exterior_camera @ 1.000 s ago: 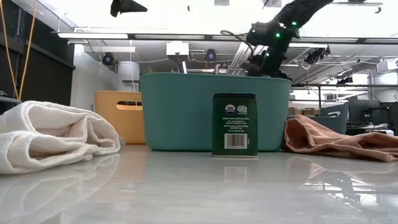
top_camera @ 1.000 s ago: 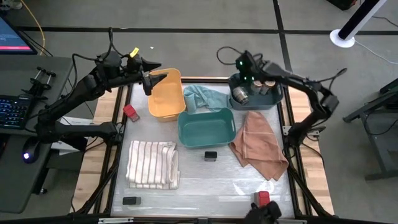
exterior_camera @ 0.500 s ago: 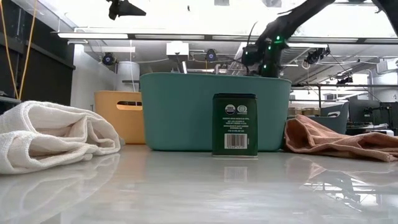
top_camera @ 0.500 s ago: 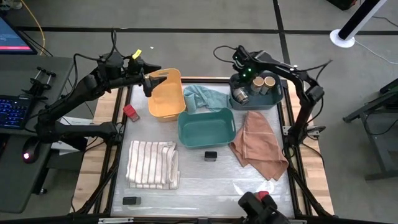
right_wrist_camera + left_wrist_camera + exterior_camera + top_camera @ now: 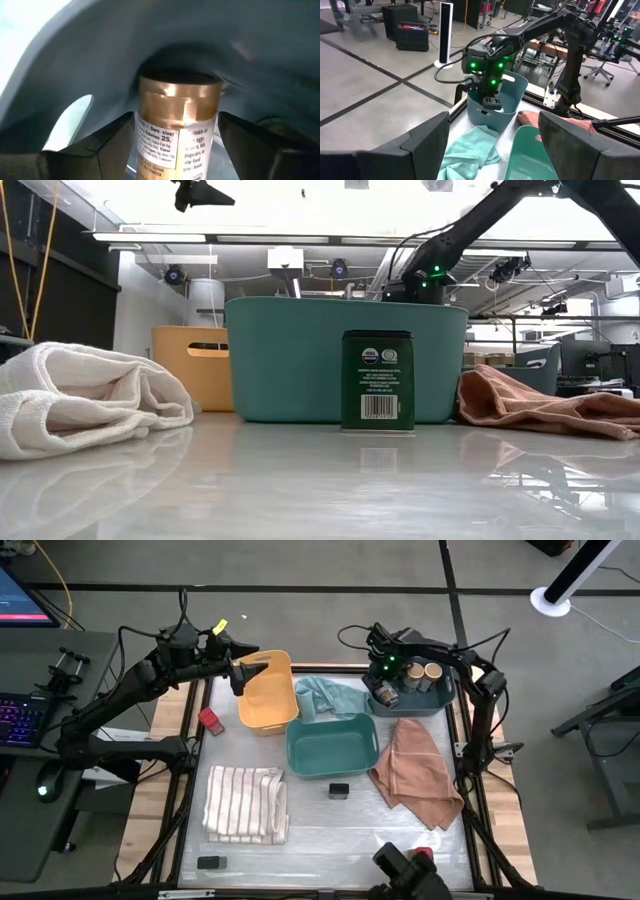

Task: Sort spices by type
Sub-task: Put the gold seasoning bottle into the blue bin

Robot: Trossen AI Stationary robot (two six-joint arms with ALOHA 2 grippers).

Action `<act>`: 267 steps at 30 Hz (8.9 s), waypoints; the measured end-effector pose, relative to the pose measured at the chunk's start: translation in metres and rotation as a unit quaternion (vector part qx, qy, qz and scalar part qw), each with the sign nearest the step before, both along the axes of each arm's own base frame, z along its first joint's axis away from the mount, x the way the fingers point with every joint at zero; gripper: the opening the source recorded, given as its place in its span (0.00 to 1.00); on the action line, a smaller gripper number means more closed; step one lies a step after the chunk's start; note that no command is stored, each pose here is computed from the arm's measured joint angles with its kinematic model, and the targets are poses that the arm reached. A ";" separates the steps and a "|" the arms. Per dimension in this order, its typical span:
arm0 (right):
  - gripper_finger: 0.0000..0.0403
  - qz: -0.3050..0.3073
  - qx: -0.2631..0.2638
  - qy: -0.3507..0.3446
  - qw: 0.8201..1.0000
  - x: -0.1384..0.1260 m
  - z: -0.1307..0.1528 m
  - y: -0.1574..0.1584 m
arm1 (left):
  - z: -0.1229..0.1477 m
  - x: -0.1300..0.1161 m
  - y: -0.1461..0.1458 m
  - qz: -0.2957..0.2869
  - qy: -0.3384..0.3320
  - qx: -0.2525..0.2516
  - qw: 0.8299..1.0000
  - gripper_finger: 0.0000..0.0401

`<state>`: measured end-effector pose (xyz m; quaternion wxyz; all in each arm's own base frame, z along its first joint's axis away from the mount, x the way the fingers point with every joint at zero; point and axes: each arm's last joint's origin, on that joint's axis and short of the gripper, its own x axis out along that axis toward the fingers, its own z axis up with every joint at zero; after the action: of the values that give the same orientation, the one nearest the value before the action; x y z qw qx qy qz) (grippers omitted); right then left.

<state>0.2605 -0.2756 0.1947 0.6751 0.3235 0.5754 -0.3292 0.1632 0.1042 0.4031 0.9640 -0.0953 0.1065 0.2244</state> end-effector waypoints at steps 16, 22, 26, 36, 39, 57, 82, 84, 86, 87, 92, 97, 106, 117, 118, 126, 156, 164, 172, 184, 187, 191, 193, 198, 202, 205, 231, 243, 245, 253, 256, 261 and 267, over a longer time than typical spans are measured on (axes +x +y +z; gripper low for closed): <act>0.66 -0.003 -0.024 0.024 0.999 0.003 -0.012 -0.006 | 0.000 0.000 0.000 0.000 0.000 0.001 1.000 0.72; 0.48 -0.005 -0.024 0.028 0.999 0.002 -0.012 -0.005 | 0.000 0.000 0.000 0.000 0.001 0.001 1.000 0.72; 0.39 -0.004 -0.025 0.033 0.999 0.002 -0.011 -0.005 | 0.000 0.000 0.000 0.000 0.001 0.001 1.000 0.72; 0.29 0.003 -0.030 0.038 0.999 0.002 -0.011 -0.005 | 0.000 0.000 0.000 0.000 0.001 0.000 1.000 0.72; 0.35 -0.002 -0.039 0.045 0.998 0.002 -0.011 -0.005 | 0.000 0.000 0.000 0.000 0.001 0.000 1.000 0.72; 0.73 -0.042 -0.044 0.044 0.997 0.000 -0.013 -0.009 | 0.000 0.000 0.000 0.000 0.001 -0.001 1.000 0.72; 0.73 -0.176 -0.031 0.027 0.984 -0.013 0.016 0.001 | 0.000 0.000 0.000 0.000 0.001 -0.001 1.000 0.72; 0.73 -0.184 -0.032 0.027 0.982 -0.013 0.017 0.002 | 0.000 0.000 0.000 0.000 0.001 -0.001 1.000 0.72; 0.73 -0.190 -0.040 0.034 0.980 -0.014 0.016 0.001 | 0.000 0.000 0.000 0.000 0.001 -0.001 1.000 0.72; 0.73 -0.197 -0.052 0.039 0.978 -0.014 0.017 0.000 | 0.000 0.000 0.000 0.000 0.001 -0.001 1.000 0.72; 0.73 -0.222 -0.059 0.041 0.972 -0.013 0.013 -0.002 | 0.000 0.000 0.000 0.000 0.001 -0.001 1.000 0.72; 0.73 -0.211 -0.055 0.042 0.975 -0.008 0.006 -0.003 | 0.000 0.000 0.000 0.000 0.001 -0.001 1.000 0.72; 0.73 -0.195 -0.010 0.037 0.980 -0.003 -0.011 -0.005 | 0.000 0.000 0.000 0.002 -0.003 -0.008 1.000 0.72; 0.73 -0.225 0.000 0.041 0.974 -0.004 -0.014 -0.005 | 0.000 0.000 0.000 0.003 -0.003 -0.008 1.000 0.72; 0.73 -0.230 0.001 0.042 0.972 -0.004 -0.016 -0.005 | 0.000 0.000 0.000 0.003 -0.003 -0.008 1.000 0.72; 0.73 -0.252 -0.015 0.056 0.966 -0.002 -0.021 -0.007 | 0.000 0.000 0.000 0.004 -0.006 -0.010 1.000 0.72; 0.10 -0.202 -0.090 0.010 0.975 -0.017 0.046 0.013 | 0.000 0.000 0.000 0.004 -0.006 -0.011 1.000 0.72; 0.38 -0.165 -0.081 0.015 0.983 -0.012 0.063 0.037 | 0.000 0.000 0.000 0.004 -0.006 -0.011 1.000 0.72; 0.72 -0.125 -0.057 0.097 0.986 0.003 0.044 0.059 | 0.000 0.000 0.000 0.004 -0.006 -0.011 1.000 0.72; 0.77 -0.202 0.006 0.098 0.974 -0.014 -0.004 0.073 | 0.000 0.000 0.000 0.005 -0.008 -0.014 1.000 0.72; 0.77 -0.220 -0.018 0.081 0.972 -0.011 -0.009 0.076 | 0.000 0.000 0.000 0.005 -0.008 -0.015 1.000 0.72; 0.77 -0.221 -0.034 0.066 0.972 -0.011 -0.017 0.076 | 0.001 0.000 0.000 0.007 -0.014 -0.020 1.000 0.72; 0.77 -0.216 -0.042 0.054 0.974 -0.010 -0.019 0.074 | 0.002 0.000 0.000 0.007 -0.018 -0.018 1.000 0.72; 0.77 -0.204 -0.057 0.069 0.975 -0.009 -0.031 0.072 | 0.005 0.001 0.001 0.007 -0.032 -0.009 0.999 0.72; 0.77 -0.195 -0.038 0.071 0.977 -0.006 -0.040 0.072 | 0.005 0.001 0.001 0.007 -0.035 -0.008 0.999 0.72; 0.75 -0.190 -0.033 0.066 0.979 -0.004 -0.043 0.071 | 0.005 0.001 0.001 0.008 -0.037 -0.014 0.999 0.72; 0.68 -0.072 -0.024 0.099 0.992 0.007 0.010 0.063 | 0.006 0.001 0.001 0.009 -0.043 -0.018 0.999 0.72; 0.68 0.006 -0.106 0.021 0.994 -0.006 0.096 0.072 | 0.001 0.011 0.002 -0.022 -0.037 -0.039 0.998 0.72; 0.68 0.026 -0.122 -0.002 0.992 -0.012 0.112 0.082 | -0.001 0.020 0.004 -0.037 -0.041 -0.044 0.998 0.72; 0.68 0.160 -0.121 -0.163 0.966 -0.015 0.166 0.146 | -0.025 0.090 0.010 -0.182 -0.008 0.015 0.983 0.72; 0.68 0.214 -0.112 -0.198 0.950 -0.006 0.173 0.174 | -0.032 0.115 0.005 -0.233 0.045 0.089 0.967 0.72; 0.68 0.262 -0.147 -0.214 0.929 0.015 0.175 0.208 | -0.033 0.141 -0.005 -0.257 0.101 0.153 0.949 0.72; 0.68 0.238 -0.211 -0.266 0.910 0.028 0.186 0.223 | -0.032 0.148 -0.007 -0.225 0.100 0.124 0.961 0.72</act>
<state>0.2882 -0.0531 0.3808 0.9142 0.1020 0.3514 -0.1741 0.3110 0.0969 0.3711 0.9782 0.0742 0.1928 0.0215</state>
